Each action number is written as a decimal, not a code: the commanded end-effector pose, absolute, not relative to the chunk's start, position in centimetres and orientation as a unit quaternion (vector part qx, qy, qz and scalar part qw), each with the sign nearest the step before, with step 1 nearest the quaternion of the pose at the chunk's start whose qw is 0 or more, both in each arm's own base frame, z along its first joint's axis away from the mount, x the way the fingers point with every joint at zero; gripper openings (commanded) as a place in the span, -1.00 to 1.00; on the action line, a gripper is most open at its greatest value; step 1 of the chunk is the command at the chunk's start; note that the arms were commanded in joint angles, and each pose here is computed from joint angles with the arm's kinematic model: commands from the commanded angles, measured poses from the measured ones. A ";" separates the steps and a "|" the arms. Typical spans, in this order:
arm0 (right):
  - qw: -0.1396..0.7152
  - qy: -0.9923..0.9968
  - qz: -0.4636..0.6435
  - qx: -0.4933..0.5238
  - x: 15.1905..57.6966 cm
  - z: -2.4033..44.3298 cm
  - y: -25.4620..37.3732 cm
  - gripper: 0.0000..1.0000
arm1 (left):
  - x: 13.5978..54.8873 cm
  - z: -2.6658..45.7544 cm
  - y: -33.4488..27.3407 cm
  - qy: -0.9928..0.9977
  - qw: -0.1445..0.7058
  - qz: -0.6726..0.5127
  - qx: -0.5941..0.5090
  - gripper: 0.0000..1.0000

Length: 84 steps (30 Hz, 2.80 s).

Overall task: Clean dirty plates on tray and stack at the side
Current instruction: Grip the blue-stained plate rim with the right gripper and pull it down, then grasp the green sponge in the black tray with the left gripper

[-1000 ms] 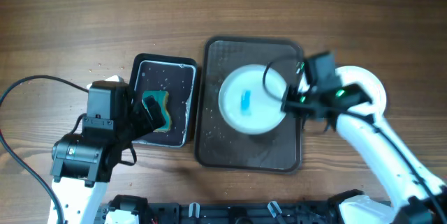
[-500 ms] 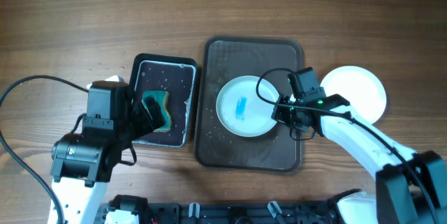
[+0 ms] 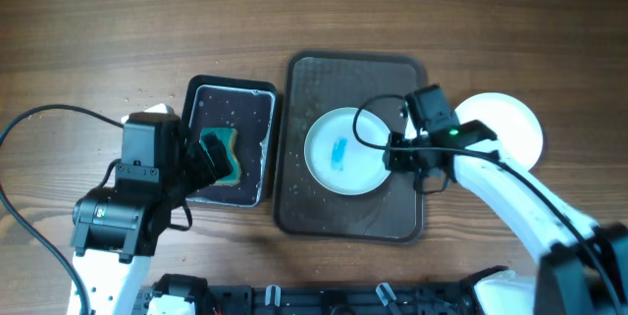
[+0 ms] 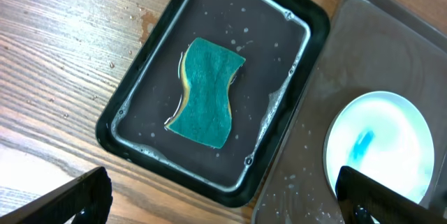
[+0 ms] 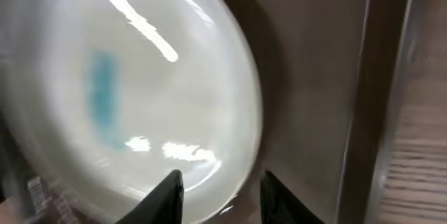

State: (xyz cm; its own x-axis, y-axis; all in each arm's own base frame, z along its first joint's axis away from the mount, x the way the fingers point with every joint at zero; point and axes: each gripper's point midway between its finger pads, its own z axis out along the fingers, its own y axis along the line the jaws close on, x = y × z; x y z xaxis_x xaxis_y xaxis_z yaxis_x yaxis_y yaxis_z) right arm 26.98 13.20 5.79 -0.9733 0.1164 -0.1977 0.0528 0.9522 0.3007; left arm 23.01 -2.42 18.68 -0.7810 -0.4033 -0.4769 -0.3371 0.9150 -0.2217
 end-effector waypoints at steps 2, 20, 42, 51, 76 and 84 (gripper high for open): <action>0.209 0.956 0.194 -0.069 28.2 13.0 14.8 -0.22 | 22.5 18.7 -5.7 0.945 0.234 -0.151 -0.173 1.00; 0.210 0.954 0.208 -0.057 26.8 14.4 14.6 -0.12 | 25.2 5.2 -3.5 0.973 0.058 0.008 -0.223 0.24; 0.201 0.957 0.205 -0.039 26.8 14.0 14.5 -0.12 | 27.0 5.4 -4.6 0.982 0.055 -0.014 -0.181 0.58; 0.204 0.958 0.198 -0.036 27.0 13.9 14.2 -0.10 | 29.6 4.1 -2.5 0.977 0.115 0.044 -0.176 0.61; 0.191 0.962 0.194 -0.034 26.4 13.6 14.0 -0.12 | 28.8 6.0 -2.9 0.985 0.099 0.035 -0.137 0.64; 0.191 0.962 0.194 -0.033 26.4 13.6 14.0 -0.10 | 27.7 3.5 -3.7 0.987 0.091 0.009 -0.133 0.14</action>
